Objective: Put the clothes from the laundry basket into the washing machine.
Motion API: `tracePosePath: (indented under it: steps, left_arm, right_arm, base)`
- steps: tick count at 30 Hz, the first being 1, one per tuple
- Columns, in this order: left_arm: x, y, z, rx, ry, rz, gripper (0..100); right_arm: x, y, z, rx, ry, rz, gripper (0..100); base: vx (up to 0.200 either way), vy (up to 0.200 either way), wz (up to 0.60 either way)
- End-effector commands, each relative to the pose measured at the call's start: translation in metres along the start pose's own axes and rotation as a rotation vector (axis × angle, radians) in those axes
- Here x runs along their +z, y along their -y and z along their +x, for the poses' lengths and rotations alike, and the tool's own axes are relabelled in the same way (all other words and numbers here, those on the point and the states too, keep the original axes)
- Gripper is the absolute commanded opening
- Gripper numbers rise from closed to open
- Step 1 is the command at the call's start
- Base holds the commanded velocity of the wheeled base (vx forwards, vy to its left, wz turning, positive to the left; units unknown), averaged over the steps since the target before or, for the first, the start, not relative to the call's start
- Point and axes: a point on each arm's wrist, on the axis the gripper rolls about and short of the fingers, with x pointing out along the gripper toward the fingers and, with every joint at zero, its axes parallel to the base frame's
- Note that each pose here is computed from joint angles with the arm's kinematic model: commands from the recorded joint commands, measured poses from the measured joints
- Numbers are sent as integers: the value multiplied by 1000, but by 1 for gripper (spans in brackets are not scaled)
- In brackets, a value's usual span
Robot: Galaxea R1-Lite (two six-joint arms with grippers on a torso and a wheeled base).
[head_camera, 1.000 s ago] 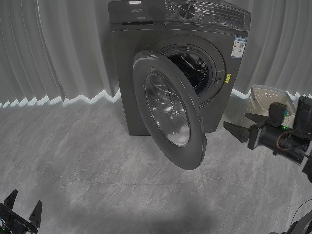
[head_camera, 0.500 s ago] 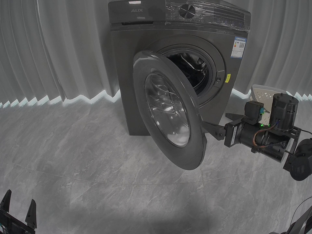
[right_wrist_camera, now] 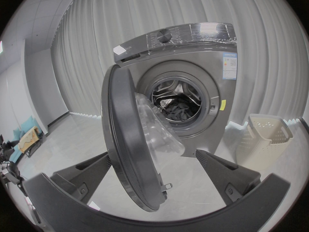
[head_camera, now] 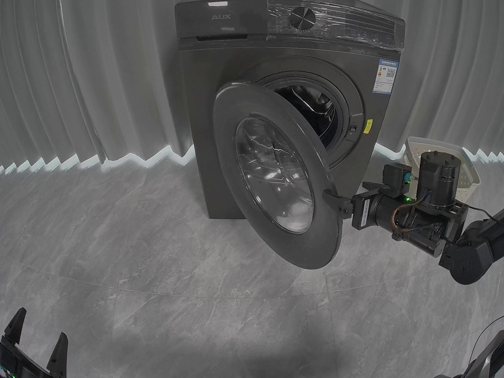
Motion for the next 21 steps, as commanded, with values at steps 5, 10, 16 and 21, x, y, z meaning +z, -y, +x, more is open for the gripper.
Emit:
tracePosePath:
  steps: [5,10,16,21]
  left_arm:
    - [-5,1,-2,-40,14,-93,100]
    - [-5,0,-2,-36,19,-90,100]
    - [-5,0,-2,-19,22,-97,100]
    - [-5,-2,-2,57,22,-66,100]
  right_arm:
    - [16,72,-20,-259,60,-25,100]
    - [27,90,-38,-331,103,-27,100]
    - [6,67,-45,-231,34,-28,100]
    - [-8,46,-44,-102,-11,-20,100]
  base:
    - [0,0,0]
    - [0,0,0]
    - [0,0,0]
    - [0,0,0]
